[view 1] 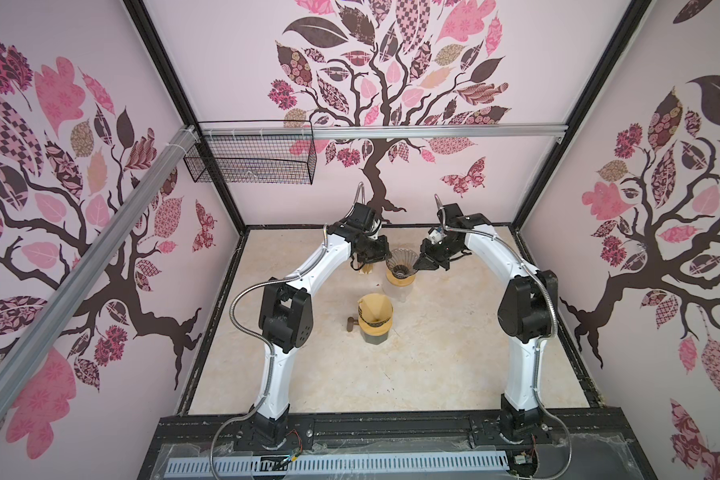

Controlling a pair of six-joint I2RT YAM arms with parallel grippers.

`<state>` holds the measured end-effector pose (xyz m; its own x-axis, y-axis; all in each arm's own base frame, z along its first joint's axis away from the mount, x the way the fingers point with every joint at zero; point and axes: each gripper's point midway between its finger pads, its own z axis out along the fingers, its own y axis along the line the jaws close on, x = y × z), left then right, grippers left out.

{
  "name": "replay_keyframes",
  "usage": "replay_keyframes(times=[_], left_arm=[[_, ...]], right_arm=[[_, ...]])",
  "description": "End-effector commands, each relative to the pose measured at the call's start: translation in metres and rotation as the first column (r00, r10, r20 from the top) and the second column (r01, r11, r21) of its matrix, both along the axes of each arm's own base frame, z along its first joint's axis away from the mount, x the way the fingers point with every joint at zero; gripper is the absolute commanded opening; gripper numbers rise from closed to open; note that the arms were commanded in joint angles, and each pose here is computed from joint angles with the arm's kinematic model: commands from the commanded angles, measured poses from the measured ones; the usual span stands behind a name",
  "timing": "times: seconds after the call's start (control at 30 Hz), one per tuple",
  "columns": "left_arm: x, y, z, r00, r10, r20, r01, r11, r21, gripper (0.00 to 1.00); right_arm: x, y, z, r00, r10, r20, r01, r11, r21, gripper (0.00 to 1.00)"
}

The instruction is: Place the coffee filter in the dripper

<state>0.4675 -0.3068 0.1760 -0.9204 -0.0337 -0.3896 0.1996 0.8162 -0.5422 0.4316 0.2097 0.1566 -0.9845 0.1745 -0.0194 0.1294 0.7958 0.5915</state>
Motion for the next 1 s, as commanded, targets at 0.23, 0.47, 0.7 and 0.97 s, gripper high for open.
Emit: replay_keyframes(times=[0.23, 0.47, 0.7, 0.97], left_arm=[[0.011, 0.0, 0.003, 1.0, 0.008, 0.021, -0.008, 1.0, 0.011, 0.07], [0.007, 0.0, -0.009, 1.0, -0.001, -0.01, 0.001, 1.0, 0.024, 0.0], [0.002, 0.003, -0.027, 0.999, -0.001, -0.054, 0.003, 0.999, 0.051, 0.0], [-0.01, 0.004, -0.046, 0.994, -0.01, -0.105, 0.015, 0.999, 0.041, 0.0]], right_arm=[[-0.007, 0.002, -0.026, 0.997, 0.032, -0.065, -0.035, 0.999, -0.034, 0.0], [-0.006, 0.002, -0.026, 0.997, 0.042, -0.068, -0.045, 0.998, -0.036, 0.0], [-0.002, 0.004, -0.024, 0.997, 0.041, -0.059, -0.043, 0.999, -0.029, 0.0], [-0.002, 0.006, -0.026, 0.997, 0.047, -0.062, -0.048, 0.999, -0.02, 0.0]])
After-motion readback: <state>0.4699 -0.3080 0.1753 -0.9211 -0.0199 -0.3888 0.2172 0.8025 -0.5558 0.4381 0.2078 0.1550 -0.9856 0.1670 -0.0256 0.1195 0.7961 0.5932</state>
